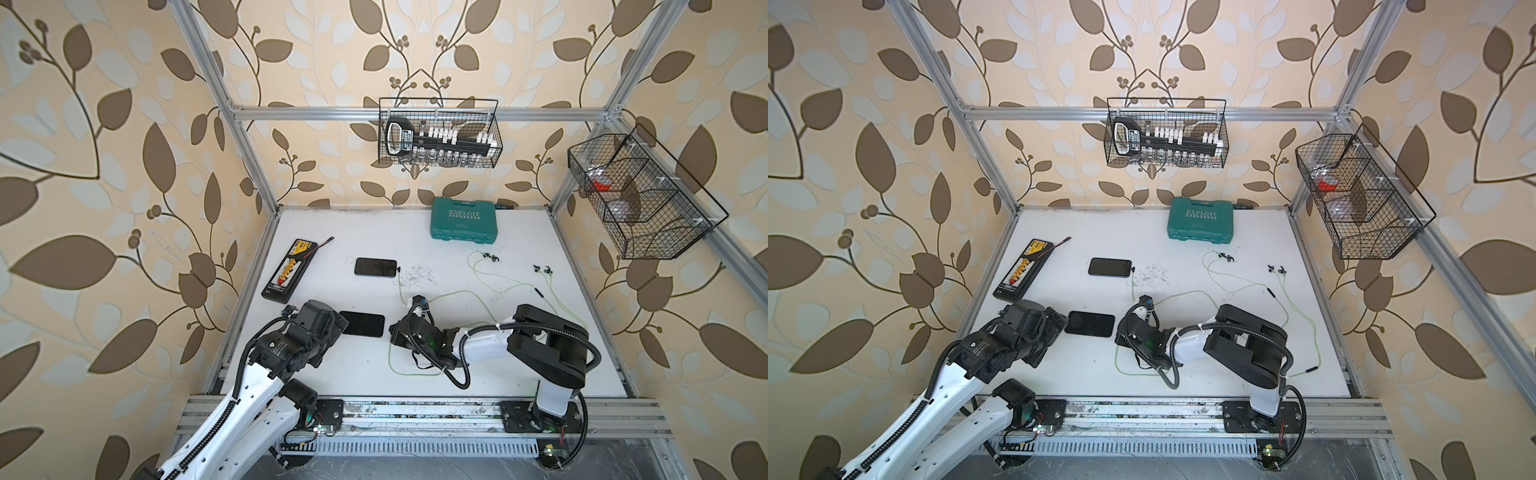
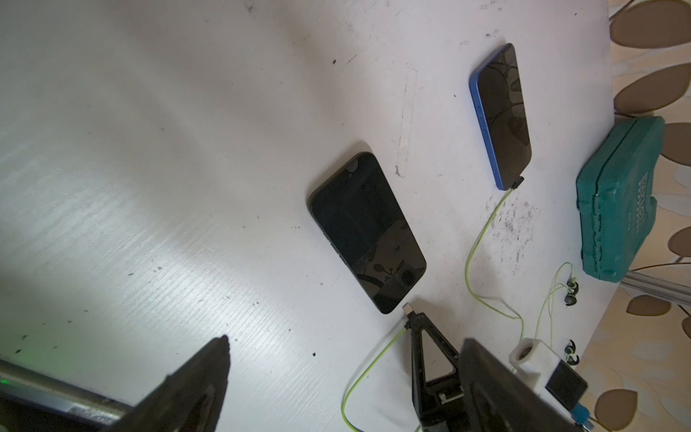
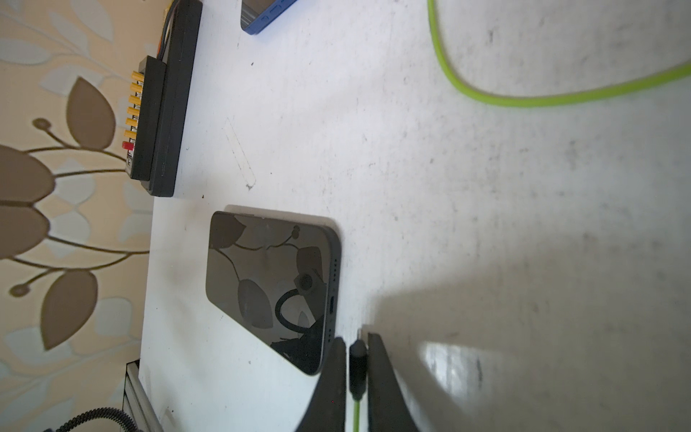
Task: Plug wired earphones into phones
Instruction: Pick up the wired earphone from the center of the board.
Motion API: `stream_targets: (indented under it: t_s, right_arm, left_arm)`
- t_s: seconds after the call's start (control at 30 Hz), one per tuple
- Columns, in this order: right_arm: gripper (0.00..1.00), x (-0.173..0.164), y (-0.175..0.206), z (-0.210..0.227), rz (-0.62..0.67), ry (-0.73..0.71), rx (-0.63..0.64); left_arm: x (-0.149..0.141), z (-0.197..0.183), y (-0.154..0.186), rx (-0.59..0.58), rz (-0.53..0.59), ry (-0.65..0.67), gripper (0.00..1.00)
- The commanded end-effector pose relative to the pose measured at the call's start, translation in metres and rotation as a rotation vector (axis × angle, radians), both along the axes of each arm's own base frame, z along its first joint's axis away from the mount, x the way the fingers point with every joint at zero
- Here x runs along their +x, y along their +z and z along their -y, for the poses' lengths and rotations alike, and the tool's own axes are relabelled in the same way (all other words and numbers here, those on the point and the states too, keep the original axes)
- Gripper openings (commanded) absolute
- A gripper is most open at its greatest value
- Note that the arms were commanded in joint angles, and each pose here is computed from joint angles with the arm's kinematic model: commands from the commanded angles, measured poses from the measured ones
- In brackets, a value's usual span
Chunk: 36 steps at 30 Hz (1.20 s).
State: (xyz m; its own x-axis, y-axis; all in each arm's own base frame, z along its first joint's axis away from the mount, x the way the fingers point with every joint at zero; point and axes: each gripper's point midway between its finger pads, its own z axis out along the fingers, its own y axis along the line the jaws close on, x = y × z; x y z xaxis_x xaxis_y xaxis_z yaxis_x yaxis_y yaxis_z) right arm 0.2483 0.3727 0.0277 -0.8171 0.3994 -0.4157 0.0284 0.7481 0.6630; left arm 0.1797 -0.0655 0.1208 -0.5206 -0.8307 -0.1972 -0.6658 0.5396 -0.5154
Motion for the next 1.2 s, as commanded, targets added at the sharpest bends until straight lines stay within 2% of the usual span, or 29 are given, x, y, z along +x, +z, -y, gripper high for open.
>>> stream_targets:
  t_s: [0.0,0.33,0.6,0.8,0.97,1.07,1.17]
  right_arm:
    - [0.08,0.003,0.002,0.006,0.007,-0.03,0.005]
    - [0.05,0.0,0.01,0.005,0.014,-0.007,0.041]
    - [0.0,-0.008,0.043,0.01,0.08,0.088,0.138]
    - [0.0,-0.018,0.064,0.043,0.129,0.134,0.15]
    - [0.0,-0.018,0.087,0.076,0.201,0.208,0.15]
    - [0.0,-0.016,0.097,0.088,0.242,0.269,0.137]
    - [0.0,-0.013,0.103,0.093,0.264,0.324,0.145]
  left_arm:
    - [0.002,0.002,-0.002,0.0,0.002,-0.004,0.95]
    - [0.001,0.002,-0.005,-0.002,-0.019,0.007,0.95]
    - [0.005,0.014,-0.004,-0.071,-0.075,0.047,0.95]
    - [0.007,0.02,-0.013,-0.074,-0.179,0.134,0.96]
    - [0.018,0.047,-0.024,-0.091,-0.22,0.151,0.96]
    - [0.021,0.063,-0.035,-0.124,-0.278,0.182,0.97]
    - [0.028,0.071,-0.037,-0.123,-0.288,0.213,0.99]
